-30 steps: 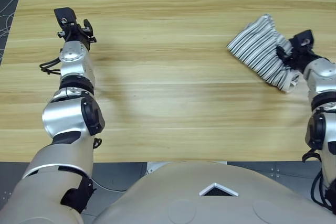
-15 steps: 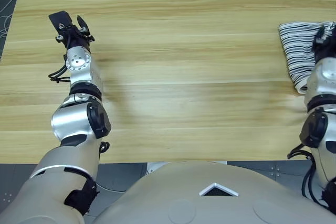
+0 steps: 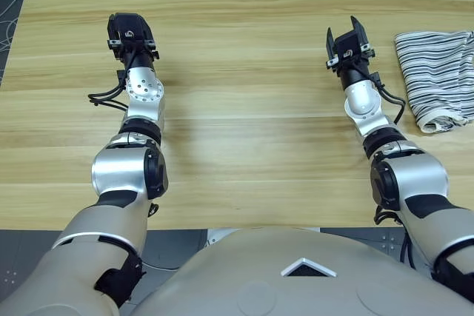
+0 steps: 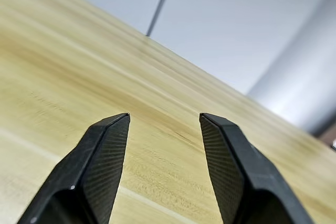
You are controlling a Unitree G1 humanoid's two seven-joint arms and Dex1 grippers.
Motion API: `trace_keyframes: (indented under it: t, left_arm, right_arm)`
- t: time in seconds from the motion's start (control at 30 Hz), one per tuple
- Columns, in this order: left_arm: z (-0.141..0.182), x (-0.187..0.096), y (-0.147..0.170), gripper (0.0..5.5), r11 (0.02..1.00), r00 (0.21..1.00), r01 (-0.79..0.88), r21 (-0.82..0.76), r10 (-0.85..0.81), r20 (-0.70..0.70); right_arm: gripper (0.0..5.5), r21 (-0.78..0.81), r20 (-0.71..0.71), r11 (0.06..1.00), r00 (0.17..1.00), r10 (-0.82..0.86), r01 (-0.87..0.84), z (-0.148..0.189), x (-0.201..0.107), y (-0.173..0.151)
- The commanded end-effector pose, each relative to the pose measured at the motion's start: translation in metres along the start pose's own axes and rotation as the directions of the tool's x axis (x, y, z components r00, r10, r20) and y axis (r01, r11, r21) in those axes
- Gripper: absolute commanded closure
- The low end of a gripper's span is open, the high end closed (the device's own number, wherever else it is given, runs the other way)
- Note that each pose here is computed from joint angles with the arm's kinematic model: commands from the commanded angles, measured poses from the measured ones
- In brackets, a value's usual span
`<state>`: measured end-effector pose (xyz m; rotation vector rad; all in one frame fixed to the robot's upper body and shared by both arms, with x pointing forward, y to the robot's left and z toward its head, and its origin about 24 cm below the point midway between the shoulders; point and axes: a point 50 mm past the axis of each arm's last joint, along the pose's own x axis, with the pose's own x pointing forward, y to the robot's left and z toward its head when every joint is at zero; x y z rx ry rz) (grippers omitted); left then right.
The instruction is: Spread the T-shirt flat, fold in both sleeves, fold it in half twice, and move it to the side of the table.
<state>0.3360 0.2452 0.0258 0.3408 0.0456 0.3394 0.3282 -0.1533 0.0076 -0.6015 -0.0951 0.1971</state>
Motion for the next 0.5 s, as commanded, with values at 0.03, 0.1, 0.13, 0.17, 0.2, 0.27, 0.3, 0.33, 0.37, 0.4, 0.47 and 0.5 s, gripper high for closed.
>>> trace_keyframes:
  t: [0.03,0.1,0.13,0.17,0.2,0.27,0.3,0.33,0.37,0.4,0.47,0.5]
  left_arm:
    - [0.003,-0.003,-0.005,2.8,0.999,0.998,0.033,-0.042,-0.031,0.049]
    - [0.004,-0.005,-0.01,2.8,0.999,0.996,0.042,0.027,-0.044,0.075]
    - [0.005,-0.005,-0.011,2.8,0.998,0.996,0.043,0.039,-0.047,0.081]
    - [0.005,-0.005,-0.013,2.8,0.998,0.995,0.049,0.046,-0.052,0.085]
    - [0.005,-0.006,-0.017,2.8,0.996,0.993,0.076,0.05,-0.08,0.085]
    - [0.006,-0.008,-0.024,2.8,0.989,0.988,0.116,0.094,-0.125,0.094]
    - [0.006,-0.009,-0.026,2.8,0.985,0.986,0.122,0.124,-0.135,0.102]
    - [0.006,-0.01,-0.027,2.8,0.979,0.983,0.122,0.163,-0.142,0.117]
    - [0.007,-0.011,-0.029,2.8,0.973,0.979,0.132,0.191,-0.158,0.129]
    - [0.007,-0.011,-0.031,2.8,0.967,0.976,0.138,0.215,-0.17,0.136]
    - [0.006,-0.012,-0.031,2.8,0.962,0.975,0.141,0.234,-0.176,0.136]
    - [0.005,-0.012,-0.03,2.8,0.962,0.976,0.139,0.237,-0.173,0.133]
  right_arm:
    - [3.05,-0.026,-0.014,0.998,0.999,-0.051,0.051,-0.005,-0.002,-0.009]
    - [3.05,0.006,-0.016,0.998,0.997,-0.07,0.07,-0.006,-0.003,-0.012]
    - [3.05,0.017,-0.016,0.997,0.997,-0.073,0.074,-0.006,-0.003,-0.013]
    - [3.05,0.025,-0.017,0.997,0.997,-0.071,0.071,-0.006,-0.003,-0.013]
    - [3.05,0.023,-0.015,0.997,0.998,-0.068,0.068,-0.006,-0.003,-0.013]
    - [3.05,0.009,-0.007,0.998,0.998,-0.062,0.062,-0.005,-0.003,-0.013]
    - [3.05,0.004,-0.003,0.998,0.998,-0.058,0.058,-0.004,-0.002,-0.012]
    - [3.05,0.003,0.001,0.998,0.998,-0.056,0.056,-0.003,-0.002,-0.011]
    - [3.05,0.005,0.003,0.998,0.998,-0.055,0.055,-0.002,-0.001,-0.01]
    - [3.05,-0.005,0.005,0.998,0.998,-0.055,0.055,-0.002,-0.001,-0.01]
    - [3.05,-0.013,0.01,0.999,0.999,-0.048,0.048,0.0,0.0,-0.008]
    - [3.05,-0.014,0.014,0.999,0.999,-0.044,0.044,0.001,0.001,-0.006]
